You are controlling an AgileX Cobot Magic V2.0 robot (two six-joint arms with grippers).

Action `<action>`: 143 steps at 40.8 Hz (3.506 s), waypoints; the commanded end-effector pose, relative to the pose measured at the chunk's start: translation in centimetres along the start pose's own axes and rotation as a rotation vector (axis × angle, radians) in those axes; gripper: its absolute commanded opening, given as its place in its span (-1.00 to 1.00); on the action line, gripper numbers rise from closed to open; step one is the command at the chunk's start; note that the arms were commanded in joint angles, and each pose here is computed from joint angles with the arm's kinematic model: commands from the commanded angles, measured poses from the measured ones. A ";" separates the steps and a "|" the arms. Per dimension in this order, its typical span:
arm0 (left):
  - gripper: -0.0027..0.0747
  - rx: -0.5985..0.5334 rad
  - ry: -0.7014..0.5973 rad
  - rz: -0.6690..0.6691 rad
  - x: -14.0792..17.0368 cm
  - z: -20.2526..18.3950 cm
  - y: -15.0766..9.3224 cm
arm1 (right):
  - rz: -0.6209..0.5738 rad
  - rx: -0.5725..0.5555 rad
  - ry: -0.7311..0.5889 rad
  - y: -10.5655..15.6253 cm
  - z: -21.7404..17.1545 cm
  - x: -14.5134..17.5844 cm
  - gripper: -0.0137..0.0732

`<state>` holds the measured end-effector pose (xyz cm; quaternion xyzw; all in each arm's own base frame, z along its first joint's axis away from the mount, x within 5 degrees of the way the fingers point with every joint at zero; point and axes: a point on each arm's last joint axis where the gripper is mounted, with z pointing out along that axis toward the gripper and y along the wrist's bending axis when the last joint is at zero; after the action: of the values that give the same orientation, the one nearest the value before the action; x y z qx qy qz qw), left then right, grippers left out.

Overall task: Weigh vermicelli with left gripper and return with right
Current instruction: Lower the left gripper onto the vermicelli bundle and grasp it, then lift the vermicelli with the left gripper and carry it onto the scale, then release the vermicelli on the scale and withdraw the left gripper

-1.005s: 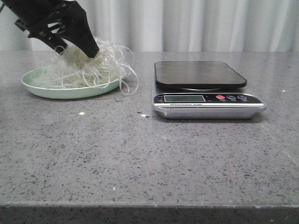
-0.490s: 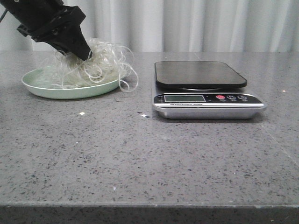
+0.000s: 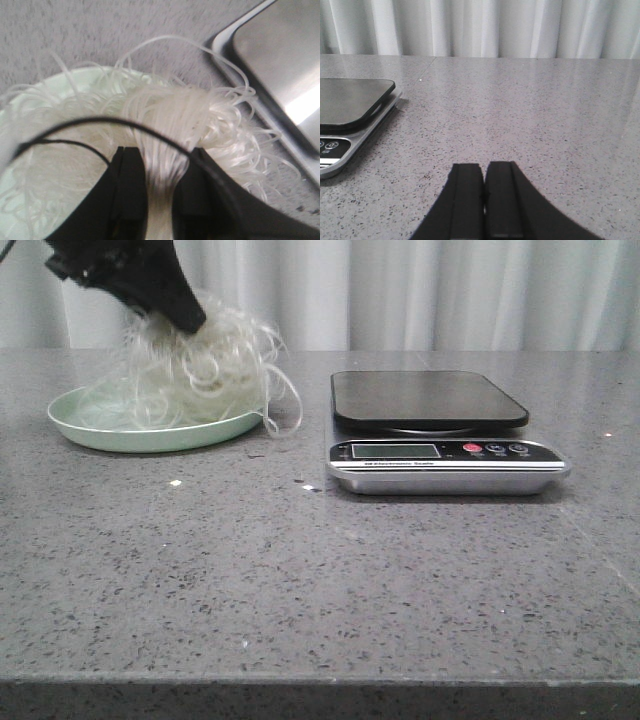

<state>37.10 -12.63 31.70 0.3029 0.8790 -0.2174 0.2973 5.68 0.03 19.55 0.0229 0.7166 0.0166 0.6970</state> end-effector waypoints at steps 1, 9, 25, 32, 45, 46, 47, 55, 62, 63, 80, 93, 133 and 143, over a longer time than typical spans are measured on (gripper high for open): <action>-0.56 0.005 -0.187 0.031 -2.8 -4.8 -2.5 | -0.006 0.017 -0.104 -0.1 -0.2 -1.1 -0.34; -0.56 0.036 -0.313 0.045 -4.6 -8.1 -4.2 | -0.006 0.017 -0.104 -0.1 -0.2 -1.1 -0.34; -0.56 0.209 -0.495 0.079 -7.7 -9.2 -10.7 | -0.006 0.017 -0.104 -0.1 -0.2 -1.1 -0.34; -0.56 0.211 -0.486 0.169 -8.0 -7.3 -14.1 | -0.006 0.017 -0.104 -0.1 -0.2 -1.1 -0.34; -0.56 0.216 -0.342 0.241 -7.3 -0.7 -15.7 | -0.006 0.017 -0.104 -0.1 -0.2 -1.1 -0.34; -0.56 0.208 -0.331 0.247 -7.2 -0.3 -15.6 | -0.006 0.017 -0.104 -0.1 -0.2 -1.1 -0.34; -0.56 0.203 -0.319 0.249 -7.1 0.3 -15.4 | -0.006 0.017 -0.104 -0.1 -0.2 -1.1 -0.34; -0.56 0.189 -0.268 0.239 -6.7 3.1 -14.6 | -0.006 0.017 -0.104 -0.1 -0.2 -1.1 -0.34; -0.56 0.174 -0.249 0.230 -6.5 4.7 -14.0 | -0.006 0.017 -0.104 -0.1 -0.2 -1.1 -0.34; -0.56 0.175 -0.245 0.228 -6.4 5.0 -14.0 | -0.006 0.017 -0.104 -0.1 -0.2 -1.1 -0.34; 0.01 0.215 -0.240 0.196 -6.4 5.2 -14.3 | -0.006 0.017 -0.104 -0.1 -0.2 -1.1 -0.34; 0.21 0.230 -0.253 0.202 -6.6 3.4 -14.5 | -0.006 0.017 -0.105 -0.1 -0.2 -1.1 -0.34; -0.54 -0.169 -0.263 0.042 2.1 -15.0 -8.1 | -0.006 0.022 -0.130 -0.2 -0.2 -1.3 -0.34; -0.56 -0.346 -0.307 -0.013 8.6 -16.5 -7.4 | -0.006 0.022 -0.128 -0.2 -0.2 -1.3 -0.34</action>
<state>21.80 -6.24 38.73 0.2385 0.8691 -0.1216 0.4160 5.69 -0.01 19.73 0.0243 0.7097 0.0151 0.7040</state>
